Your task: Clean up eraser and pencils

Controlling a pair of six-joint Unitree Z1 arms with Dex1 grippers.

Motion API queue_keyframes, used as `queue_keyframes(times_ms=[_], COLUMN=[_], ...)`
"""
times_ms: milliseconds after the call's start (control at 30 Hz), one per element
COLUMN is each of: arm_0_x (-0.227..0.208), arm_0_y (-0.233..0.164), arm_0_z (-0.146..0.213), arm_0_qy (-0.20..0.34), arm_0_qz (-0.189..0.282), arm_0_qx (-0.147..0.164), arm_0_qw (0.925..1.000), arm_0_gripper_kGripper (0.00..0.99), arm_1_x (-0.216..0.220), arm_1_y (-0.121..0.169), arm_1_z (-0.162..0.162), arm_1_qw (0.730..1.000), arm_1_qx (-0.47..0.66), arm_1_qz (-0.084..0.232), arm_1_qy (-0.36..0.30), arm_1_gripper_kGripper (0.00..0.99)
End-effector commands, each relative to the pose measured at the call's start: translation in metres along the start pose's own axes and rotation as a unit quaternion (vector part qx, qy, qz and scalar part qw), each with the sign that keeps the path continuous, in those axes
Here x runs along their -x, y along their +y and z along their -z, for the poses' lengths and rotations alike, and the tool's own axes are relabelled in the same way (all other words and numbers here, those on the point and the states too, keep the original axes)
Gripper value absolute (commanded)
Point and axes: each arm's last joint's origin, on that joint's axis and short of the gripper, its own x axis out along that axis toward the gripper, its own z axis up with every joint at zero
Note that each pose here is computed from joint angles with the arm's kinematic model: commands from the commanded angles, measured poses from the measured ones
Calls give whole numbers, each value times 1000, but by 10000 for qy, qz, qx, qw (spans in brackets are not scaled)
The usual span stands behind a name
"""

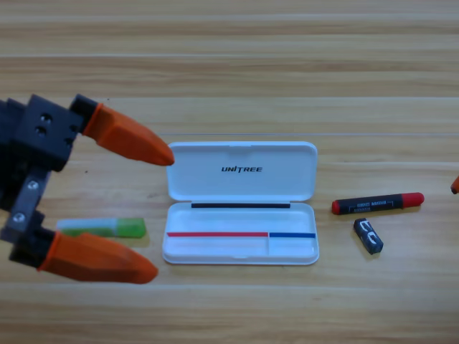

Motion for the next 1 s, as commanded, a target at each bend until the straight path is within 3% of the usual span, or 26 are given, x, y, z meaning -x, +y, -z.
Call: queue_keyframes(times_ms=[33, 567, 833, 900, 1000], arm_0_x=[-10, -4, 0, 3, 11], arm_0_y=[3, 6, 8, 9, 11], arm_0_z=[-7, -1, -2, -4, -9], arm_0_qy=[384, 921, 1175, 1314, 1549], arm_0_qz=[203, -351, -588, -659, -890], arm_0_qx=[-139, -315, -452, -496, -655], arm_0_qw=[9990, 9946, 9903, 9879, 9817], arm_0_gripper_kGripper=[988, 989, 989, 989, 989], arm_1_x=[-18, -19, -20, -21, -38], arm_1_y=[-3, -3, -16, -20, -32], arm_1_z=[5, 6, 13, 17, 21], arm_1_qw=[9995, 9991, 9887, 9809, 9673], arm_1_qx=[-90, -270, -1143, -1373, -1807], arm_1_qz=[-154, -152, 703, 1100, 1371], arm_1_qy=[278, 287, 669, 834, 1135], arm_1_gripper_kGripper=[954, 954, 956, 956, 956])
